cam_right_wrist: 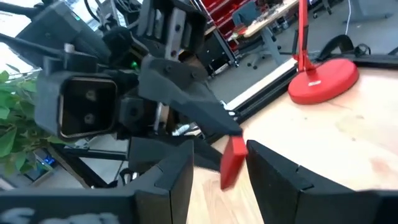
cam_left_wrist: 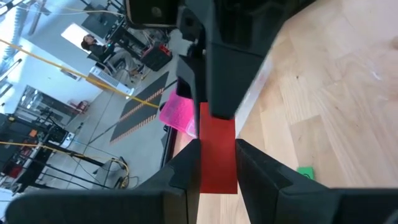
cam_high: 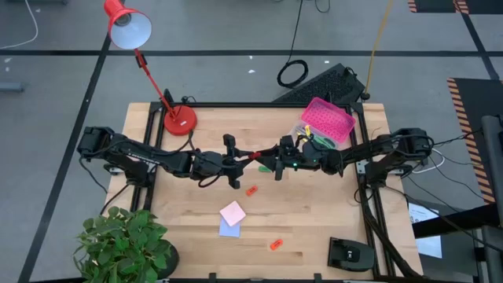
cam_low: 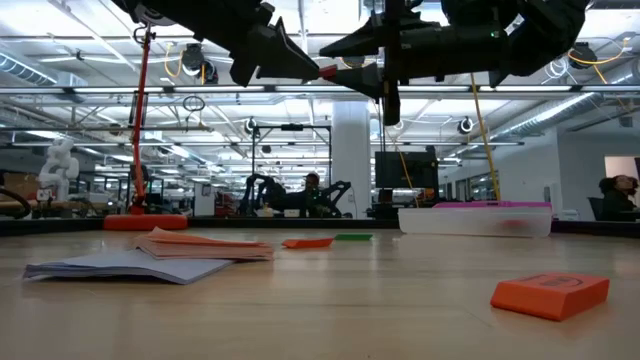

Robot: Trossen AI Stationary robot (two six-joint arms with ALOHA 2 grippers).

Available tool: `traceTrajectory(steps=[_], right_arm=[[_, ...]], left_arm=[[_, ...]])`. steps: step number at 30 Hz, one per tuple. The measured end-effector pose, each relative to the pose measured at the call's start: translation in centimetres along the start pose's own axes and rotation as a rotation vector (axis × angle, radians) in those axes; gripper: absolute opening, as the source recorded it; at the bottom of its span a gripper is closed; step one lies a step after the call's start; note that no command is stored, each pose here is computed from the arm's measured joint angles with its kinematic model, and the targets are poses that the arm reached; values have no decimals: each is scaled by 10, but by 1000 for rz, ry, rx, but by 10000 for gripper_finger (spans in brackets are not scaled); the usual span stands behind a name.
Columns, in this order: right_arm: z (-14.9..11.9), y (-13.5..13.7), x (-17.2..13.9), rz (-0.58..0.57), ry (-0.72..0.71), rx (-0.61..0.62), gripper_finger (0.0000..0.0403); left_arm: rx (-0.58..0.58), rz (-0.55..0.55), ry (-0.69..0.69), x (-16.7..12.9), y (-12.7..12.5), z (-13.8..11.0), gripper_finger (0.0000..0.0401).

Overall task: Pack school essentials
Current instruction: Put the red eraser into the supply box

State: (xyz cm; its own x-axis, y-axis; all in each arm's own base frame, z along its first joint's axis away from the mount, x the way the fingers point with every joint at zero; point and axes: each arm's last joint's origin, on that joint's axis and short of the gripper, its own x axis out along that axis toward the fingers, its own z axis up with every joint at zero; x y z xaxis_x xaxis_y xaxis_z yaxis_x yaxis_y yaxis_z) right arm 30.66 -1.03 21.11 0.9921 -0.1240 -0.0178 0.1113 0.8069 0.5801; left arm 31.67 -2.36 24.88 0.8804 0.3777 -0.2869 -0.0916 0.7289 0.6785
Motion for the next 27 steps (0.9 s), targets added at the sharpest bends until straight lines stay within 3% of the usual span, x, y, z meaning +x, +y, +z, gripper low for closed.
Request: traceTrajectory(steps=[5, 16, 20, 23, 27], right_arm=[[0, 0, 0, -1, 2, -6, 125], [-2, -2, 0, -18, 27, -15, 16], [-2, -2, 0, -18, 26, -36, 12], [-2, -2, 0, -17, 26, -63, 24], [1, 0, -2, -14, 22, -135, 20]], left_arm=[[5, -5, 7, 0, -1, -1, 95], [5, 5, 12, 0, 0, -1, 95], [6, 5, 14, 0, 0, -1, 99], [6, 4, 13, 0, 0, -1, 125], [-25, 16, 11, -2, -2, 1, 192]])
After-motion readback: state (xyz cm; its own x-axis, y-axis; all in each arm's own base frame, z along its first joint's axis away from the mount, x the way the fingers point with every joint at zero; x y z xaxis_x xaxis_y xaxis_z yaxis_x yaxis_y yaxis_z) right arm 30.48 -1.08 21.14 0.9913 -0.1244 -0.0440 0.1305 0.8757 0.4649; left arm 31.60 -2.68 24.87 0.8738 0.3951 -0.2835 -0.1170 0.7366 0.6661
